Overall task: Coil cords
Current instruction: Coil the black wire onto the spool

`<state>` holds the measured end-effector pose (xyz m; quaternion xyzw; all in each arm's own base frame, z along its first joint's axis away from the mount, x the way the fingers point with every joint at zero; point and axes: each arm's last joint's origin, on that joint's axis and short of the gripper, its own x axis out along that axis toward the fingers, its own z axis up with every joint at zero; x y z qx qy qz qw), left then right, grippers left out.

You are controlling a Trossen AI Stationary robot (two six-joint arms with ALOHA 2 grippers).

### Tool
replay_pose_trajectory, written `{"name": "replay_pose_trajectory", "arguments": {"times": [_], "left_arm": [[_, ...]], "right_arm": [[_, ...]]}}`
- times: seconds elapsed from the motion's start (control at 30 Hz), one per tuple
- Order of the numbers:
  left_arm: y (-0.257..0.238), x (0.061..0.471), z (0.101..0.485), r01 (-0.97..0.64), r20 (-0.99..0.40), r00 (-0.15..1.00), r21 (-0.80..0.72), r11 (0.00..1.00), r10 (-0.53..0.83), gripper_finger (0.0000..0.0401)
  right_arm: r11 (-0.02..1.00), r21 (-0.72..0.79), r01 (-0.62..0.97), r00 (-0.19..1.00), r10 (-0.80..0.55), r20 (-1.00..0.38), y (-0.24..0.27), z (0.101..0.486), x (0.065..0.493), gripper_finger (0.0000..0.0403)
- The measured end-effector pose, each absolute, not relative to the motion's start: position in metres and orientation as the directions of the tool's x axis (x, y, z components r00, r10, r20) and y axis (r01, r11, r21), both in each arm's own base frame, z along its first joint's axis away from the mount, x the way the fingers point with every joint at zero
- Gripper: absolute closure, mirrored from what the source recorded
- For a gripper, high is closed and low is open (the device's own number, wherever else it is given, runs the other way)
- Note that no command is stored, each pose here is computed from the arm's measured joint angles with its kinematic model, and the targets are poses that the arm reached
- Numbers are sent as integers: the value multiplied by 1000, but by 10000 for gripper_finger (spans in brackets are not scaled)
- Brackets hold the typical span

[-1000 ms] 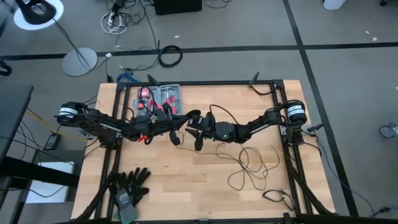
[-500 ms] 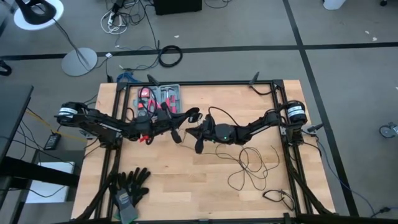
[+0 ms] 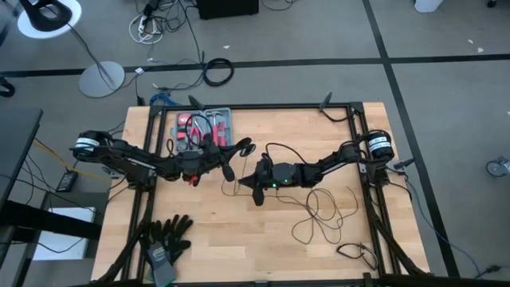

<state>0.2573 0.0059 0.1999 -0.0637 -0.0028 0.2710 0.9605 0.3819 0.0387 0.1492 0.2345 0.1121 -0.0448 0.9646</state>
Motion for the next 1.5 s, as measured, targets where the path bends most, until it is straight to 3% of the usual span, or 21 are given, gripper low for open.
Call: {"name": "replay_pose_trajectory", "arguments": {"times": [0.17,0.3,0.67,1.1,1.5], "left_arm": [[6,256,191,-543,-113,839,-128,830,532,401],[7,255,182,-572,-186,816,-129,810,546,401],[6,250,167,-580,-332,791,-136,803,514,401],[1,251,162,-437,-404,853,-209,875,329,401],[-1,254,166,-379,-383,880,-214,900,280,401]], "right_arm": [[854,514,83,962,66,-265,34,147,382,402],[851,516,99,924,113,-364,31,153,389,403],[967,241,83,743,101,-662,29,207,416,403],[998,53,-33,686,61,-725,9,261,424,403],[1000,10,-12,745,16,-667,0,266,431,403]]}}
